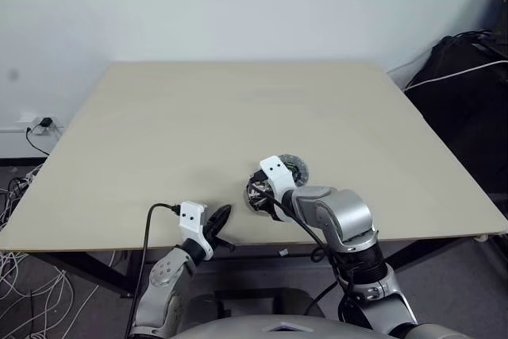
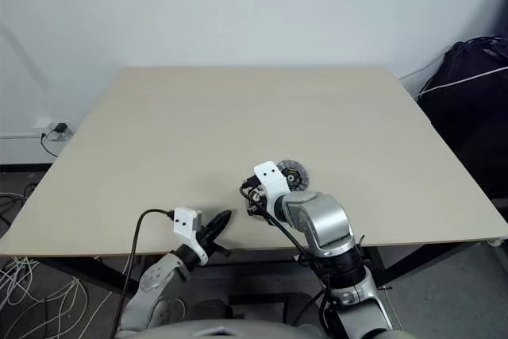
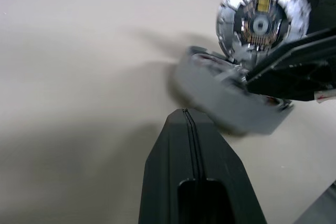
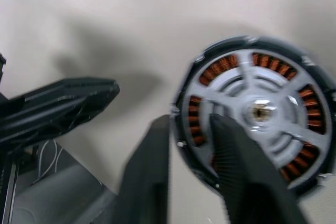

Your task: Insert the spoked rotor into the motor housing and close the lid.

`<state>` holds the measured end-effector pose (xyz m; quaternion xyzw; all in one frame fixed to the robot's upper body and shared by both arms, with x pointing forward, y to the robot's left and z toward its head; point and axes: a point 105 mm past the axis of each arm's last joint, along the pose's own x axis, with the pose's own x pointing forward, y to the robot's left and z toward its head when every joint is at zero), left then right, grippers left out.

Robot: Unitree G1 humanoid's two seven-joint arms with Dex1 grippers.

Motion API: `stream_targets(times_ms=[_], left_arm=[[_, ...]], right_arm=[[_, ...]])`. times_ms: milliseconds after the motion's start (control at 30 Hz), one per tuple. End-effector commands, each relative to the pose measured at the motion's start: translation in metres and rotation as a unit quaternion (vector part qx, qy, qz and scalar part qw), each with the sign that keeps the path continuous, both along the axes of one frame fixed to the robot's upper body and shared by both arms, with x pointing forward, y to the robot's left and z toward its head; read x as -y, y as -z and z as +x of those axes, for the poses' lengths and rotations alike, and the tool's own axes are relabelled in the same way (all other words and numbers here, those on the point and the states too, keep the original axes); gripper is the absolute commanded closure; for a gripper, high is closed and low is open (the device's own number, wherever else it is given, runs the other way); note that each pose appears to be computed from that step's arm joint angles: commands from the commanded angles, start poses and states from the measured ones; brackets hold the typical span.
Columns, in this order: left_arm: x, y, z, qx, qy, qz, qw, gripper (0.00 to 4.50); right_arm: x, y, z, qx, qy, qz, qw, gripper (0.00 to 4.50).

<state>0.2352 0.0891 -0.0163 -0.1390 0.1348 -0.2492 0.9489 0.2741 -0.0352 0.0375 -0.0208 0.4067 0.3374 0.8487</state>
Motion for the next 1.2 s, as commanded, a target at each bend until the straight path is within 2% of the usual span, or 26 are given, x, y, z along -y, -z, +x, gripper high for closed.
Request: stream_targets(times_ms=[33,133,300,367,467,533,667,900,1200], left_arm=[[0.002,-0.009,0.003,0.017,0.001,-0.006,1.0,4.5],[0.002,-0.009,0.003,0.016,0.001,-0.006,1.0,4.5],[0.003,-0.01,0.002,0.016,0.003,-0.005,1.0,4.5],[0.004,-0.01,0.002,0.015,0.005,-0.006,1.0,4.5],[0.005,-0.011,0.003,0.015,0.007,-0.007,1.0,4.5],[0.005,-0.012,0.004,0.015,0.008,-0.008,1.0,4.5],[0.005,-0.013,0.005,0.015,0.008,-0.008,1.0,4.5],[0.004,-0.014,0.005,0.016,0.006,-0.008,1.0,4.5],[0.004,-0.014,0.005,0.016,0.005,-0.007,1.0,4.5]], right_arm=[[-0.012,-0.015,0.004,0.025,-0.015,0.025,0.999,1.95],[-0.019,-0.021,0.002,0.032,-0.034,0.042,0.998,1.0],[-0.028,-0.038,-0.006,0.083,-0.132,0.069,0.985,1.0],[-0.024,-0.038,-0.011,0.128,-0.198,0.04,0.971,1.0],[-0.011,-0.028,-0.009,0.222,-0.304,-0.047,0.925,1.0],[-0.005,-0.021,-0.009,0.243,-0.349,-0.075,0.902,1.0],[0.005,-0.013,-0.005,0.26,-0.403,-0.108,0.871,1.0],[0.009,-0.011,-0.002,0.257,-0.451,-0.12,0.846,1.0],[0.021,-0.004,0.004,0.249,-0.51,-0.171,0.806,1.0]])
